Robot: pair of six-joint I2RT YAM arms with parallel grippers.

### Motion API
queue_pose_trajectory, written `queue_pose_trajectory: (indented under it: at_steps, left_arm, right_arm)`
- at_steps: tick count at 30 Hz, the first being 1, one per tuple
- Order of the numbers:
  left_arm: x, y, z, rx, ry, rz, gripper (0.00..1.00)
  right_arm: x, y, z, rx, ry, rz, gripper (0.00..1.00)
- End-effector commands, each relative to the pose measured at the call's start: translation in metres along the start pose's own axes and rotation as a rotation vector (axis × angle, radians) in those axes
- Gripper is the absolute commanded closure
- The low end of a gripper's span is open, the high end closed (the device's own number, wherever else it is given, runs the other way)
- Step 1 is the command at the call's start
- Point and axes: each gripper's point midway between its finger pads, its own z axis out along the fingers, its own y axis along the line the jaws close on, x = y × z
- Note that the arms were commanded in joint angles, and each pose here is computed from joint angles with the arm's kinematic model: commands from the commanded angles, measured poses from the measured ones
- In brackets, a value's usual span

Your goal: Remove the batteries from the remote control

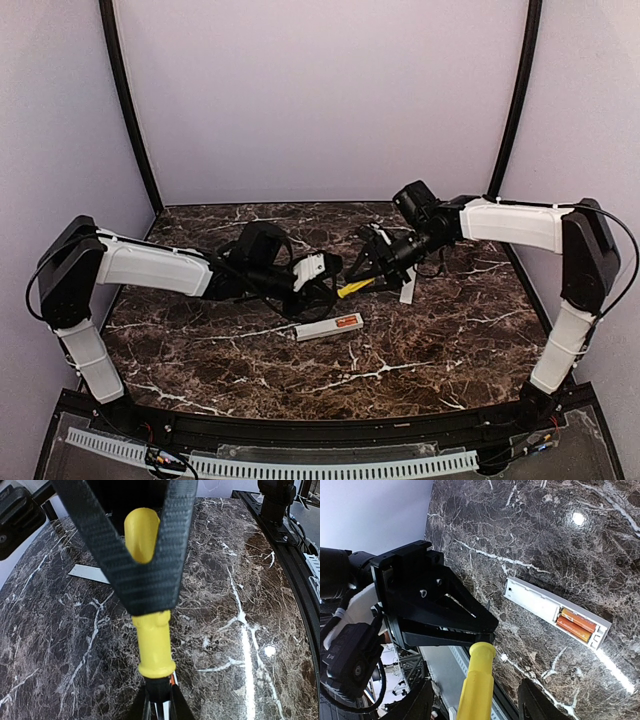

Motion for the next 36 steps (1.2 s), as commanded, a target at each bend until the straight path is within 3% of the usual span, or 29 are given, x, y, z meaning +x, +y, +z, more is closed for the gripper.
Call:
queue_pose_trajectory:
  at_steps: [1,17,23,27,29,31,32,33,34,36]
  left_arm:
    - [-0.009,0.005,0.003,-0.014,-0.012,0.027,1.00]
    - [-0.005,0.009,0.007,-0.039,0.010,0.007,1.00]
    - [-0.006,0.011,0.010,-0.042,0.001,-0.007,1.00]
    - [-0.011,0.013,0.010,-0.047,-0.006,-0.020,0.94]
    - [-0.012,0.014,0.009,-0.049,-0.005,-0.028,0.83]
    - [-0.014,0.015,0.008,-0.056,-0.004,-0.036,0.64]
    - [-0.015,0.015,0.006,-0.058,-0.006,-0.038,0.41]
    - [-0.015,0.014,0.004,-0.059,-0.008,-0.041,0.29]
    - [-0.017,0.014,0.001,-0.061,-0.014,-0.041,0.09]
    - [-0.021,0.012,-0.005,-0.069,-0.020,-0.043,0.02]
  right_arm:
    - [-0.001,-0.011,0.008,0.047,-0.006,0.009,0.46]
    - [-0.003,-0.016,0.012,0.075,-0.013,0.015,0.68]
    - [-0.002,-0.016,0.013,0.080,0.002,0.004,0.85]
    - [-0.002,-0.014,0.011,0.083,0.005,-0.002,0.96]
    - [-0.001,-0.014,0.009,0.090,0.001,-0.009,1.00]
    - [-0.001,-0.014,0.008,0.100,-0.005,-0.021,1.00]
    - [-0.001,-0.014,0.007,0.107,-0.006,-0.027,1.00]
    - [-0.001,-0.013,0.005,0.115,-0.008,-0.033,1.00]
    - [-0.002,-0.013,0.004,0.123,-0.012,-0.044,1.00]
    - [-0.006,-0.009,-0.001,0.136,-0.025,-0.071,1.00]
